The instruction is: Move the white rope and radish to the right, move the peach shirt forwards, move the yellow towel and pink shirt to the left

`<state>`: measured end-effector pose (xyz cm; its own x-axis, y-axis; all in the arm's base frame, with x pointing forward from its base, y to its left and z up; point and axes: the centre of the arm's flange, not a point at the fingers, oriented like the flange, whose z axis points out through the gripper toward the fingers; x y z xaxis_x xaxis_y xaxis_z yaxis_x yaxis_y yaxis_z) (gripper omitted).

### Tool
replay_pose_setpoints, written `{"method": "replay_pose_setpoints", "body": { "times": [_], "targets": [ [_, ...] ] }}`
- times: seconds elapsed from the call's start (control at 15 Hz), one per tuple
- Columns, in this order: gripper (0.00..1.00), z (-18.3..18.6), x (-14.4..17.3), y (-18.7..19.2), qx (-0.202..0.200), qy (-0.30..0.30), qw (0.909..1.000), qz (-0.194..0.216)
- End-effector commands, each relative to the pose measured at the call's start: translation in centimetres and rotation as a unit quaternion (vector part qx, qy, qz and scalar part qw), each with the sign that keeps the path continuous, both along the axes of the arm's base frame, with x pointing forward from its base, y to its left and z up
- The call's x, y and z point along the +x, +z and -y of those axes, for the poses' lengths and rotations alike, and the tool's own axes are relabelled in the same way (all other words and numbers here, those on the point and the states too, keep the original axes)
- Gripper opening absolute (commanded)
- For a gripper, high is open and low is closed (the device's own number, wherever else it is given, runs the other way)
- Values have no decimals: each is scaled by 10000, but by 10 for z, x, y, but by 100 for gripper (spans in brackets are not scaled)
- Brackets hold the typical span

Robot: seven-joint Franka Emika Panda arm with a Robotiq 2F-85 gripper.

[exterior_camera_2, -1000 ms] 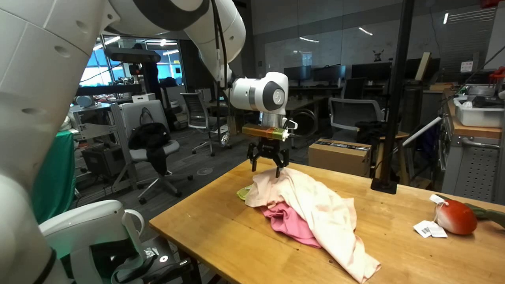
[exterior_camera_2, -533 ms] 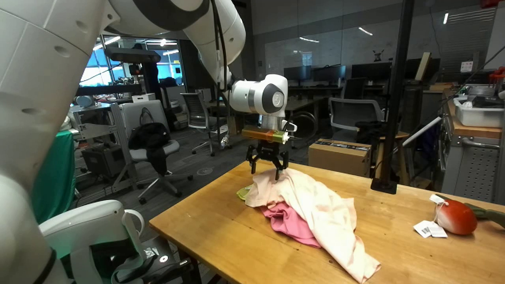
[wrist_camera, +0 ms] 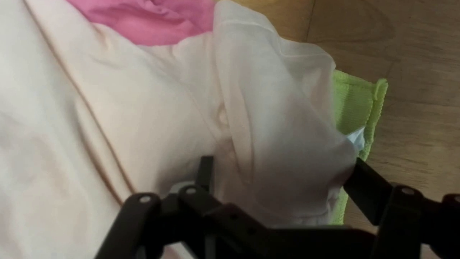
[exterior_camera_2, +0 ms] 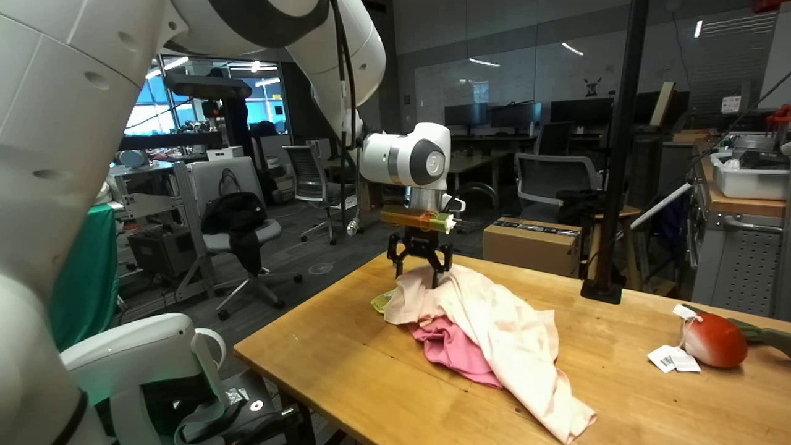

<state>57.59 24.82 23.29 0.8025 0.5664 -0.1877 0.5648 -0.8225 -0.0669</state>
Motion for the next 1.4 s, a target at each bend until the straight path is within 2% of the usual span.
{"method": "replay_pose_setpoints", "body": {
  "times": [0.0, 0.47, 0.67, 0.93, 1.33],
  "targets": [
    [68, 6, -8, 9, 36, 126, 9997, 210],
    [16, 10, -5, 26, 32, 121, 9988, 483],
    [11, 13, -3, 40, 27, 94, 9978, 654],
    [16, 19, 6, 53, -43, 31, 9955, 944],
    [13, 35, 25, 68, -191, -243, 9881, 1505]
  ]
}}
